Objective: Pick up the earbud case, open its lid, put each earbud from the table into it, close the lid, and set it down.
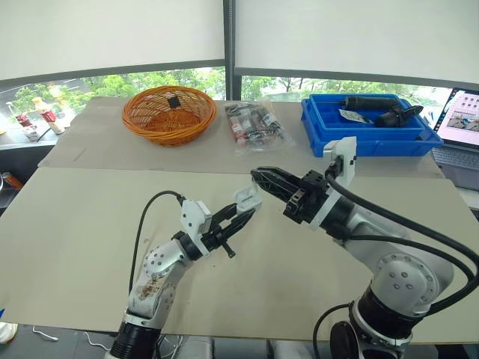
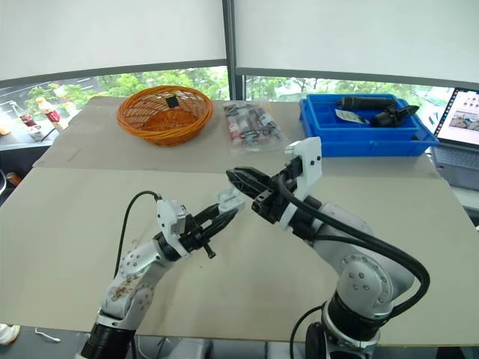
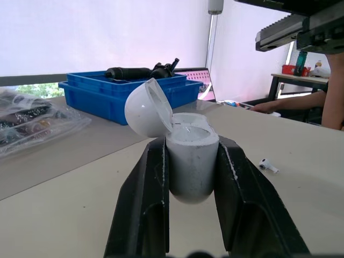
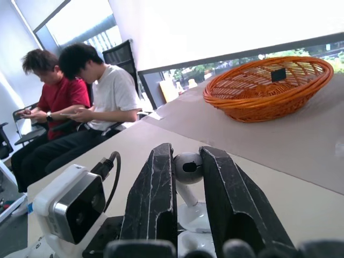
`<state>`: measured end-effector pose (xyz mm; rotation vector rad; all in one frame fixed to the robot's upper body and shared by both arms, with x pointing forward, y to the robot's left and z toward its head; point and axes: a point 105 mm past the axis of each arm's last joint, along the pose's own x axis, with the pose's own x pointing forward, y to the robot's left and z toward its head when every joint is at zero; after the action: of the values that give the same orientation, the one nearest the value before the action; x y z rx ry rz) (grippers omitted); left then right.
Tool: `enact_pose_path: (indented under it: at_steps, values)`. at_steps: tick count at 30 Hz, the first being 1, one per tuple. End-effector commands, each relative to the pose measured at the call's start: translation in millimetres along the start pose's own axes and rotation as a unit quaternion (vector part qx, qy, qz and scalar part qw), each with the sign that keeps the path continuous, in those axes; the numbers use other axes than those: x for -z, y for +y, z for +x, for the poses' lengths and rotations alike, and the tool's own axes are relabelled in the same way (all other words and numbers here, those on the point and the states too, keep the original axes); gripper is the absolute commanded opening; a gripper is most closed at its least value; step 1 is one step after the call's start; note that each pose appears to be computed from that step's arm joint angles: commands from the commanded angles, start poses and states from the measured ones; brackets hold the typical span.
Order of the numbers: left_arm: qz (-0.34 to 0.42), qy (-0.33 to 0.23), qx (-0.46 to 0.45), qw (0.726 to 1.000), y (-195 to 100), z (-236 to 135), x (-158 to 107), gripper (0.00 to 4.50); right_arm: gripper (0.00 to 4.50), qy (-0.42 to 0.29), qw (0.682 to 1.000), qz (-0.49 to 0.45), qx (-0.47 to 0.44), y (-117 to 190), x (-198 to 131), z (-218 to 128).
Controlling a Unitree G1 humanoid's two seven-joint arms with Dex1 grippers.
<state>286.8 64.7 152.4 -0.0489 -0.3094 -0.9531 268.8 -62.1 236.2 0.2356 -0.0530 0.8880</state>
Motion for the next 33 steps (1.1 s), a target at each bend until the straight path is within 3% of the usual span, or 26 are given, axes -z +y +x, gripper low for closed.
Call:
enact_pose_path:
  at_steps: [1, 30, 33]
  values:
    - [0.021, -0.03, 0.006, 0.999, 0, 6, -15, 0.61, 0.33, -0.019, 1.0, -0.014, 0.0, 9, 0, 1]
    - [0.033, -0.049, 0.004, 0.998, -1, 12, -19, 0.61, 0.33, 0.024, 0.997, -0.052, 0.045, 2, 43, 10]
    - [0.035, -0.047, 0.005, 0.998, -1, 11, -18, 0.61, 1.74, 0.015, 0.996, -0.065, 0.053, -1, 37, 7]
